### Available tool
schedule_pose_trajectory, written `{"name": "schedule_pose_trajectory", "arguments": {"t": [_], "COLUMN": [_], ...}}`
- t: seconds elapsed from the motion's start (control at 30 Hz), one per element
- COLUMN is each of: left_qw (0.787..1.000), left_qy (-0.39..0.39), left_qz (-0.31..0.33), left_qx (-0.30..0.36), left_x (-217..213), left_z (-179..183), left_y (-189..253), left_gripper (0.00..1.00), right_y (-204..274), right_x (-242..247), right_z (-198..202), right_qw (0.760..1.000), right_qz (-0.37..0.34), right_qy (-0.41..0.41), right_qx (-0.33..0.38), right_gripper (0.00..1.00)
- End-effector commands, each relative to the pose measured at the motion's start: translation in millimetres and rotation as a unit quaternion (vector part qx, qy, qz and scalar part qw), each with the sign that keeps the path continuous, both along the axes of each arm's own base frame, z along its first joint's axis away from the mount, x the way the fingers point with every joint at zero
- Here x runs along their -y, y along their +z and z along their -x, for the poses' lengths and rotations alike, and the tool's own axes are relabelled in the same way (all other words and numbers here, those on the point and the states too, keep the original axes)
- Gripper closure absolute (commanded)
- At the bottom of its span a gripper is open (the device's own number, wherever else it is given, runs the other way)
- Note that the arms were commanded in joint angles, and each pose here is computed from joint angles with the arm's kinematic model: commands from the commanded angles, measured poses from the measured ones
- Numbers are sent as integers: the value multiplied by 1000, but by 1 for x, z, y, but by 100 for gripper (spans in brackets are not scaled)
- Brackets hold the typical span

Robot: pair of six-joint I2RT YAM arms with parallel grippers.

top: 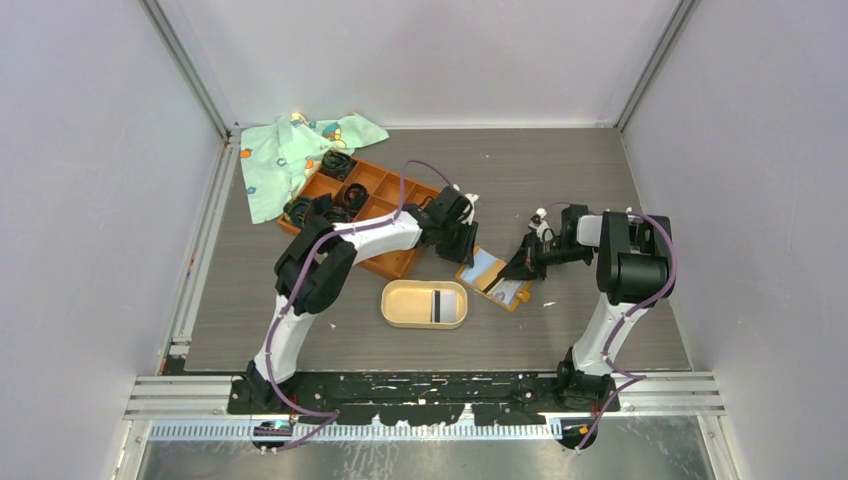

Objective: Put the credit cards into the card holder
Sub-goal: Insert the credit card into the card holder.

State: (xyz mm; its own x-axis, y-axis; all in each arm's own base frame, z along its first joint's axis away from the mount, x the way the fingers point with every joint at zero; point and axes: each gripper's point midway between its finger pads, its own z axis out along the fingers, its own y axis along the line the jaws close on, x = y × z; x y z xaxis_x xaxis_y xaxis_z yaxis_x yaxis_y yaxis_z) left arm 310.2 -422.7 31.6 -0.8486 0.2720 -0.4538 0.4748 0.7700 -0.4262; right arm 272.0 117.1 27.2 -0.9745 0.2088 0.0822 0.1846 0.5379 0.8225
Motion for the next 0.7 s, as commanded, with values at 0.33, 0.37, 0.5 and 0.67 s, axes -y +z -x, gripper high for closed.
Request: {"name": "schedule_pose_trajectory", "arguments": {"t": [0.33,0.37,0.5,0.67], "left_qw": [999,999,999,999], "left_qy": [-22,-22,-22,-24], "left_qz": [-10,-10,-9,-17], "left_qx": [-32,-33,-28,-18], "left_x": [2,2,3,4], "left_z": [11,11,8,4], "left_y": [-16,-16,-12,-5], "left_gripper": [70,70,68,64], "right_y": [-5,-6,-7,-6], "right_x": [1,1,2,2], "right_z": [-15,-16,-18,-20], "right_qw": [1000,1000,1000,1000], "right_qz": [-4,-7,-8,-11], "right_qy": [6,8,12,16], "right_qx": [5,2,-1,-4], "right_gripper": [96,96,91,89]}}
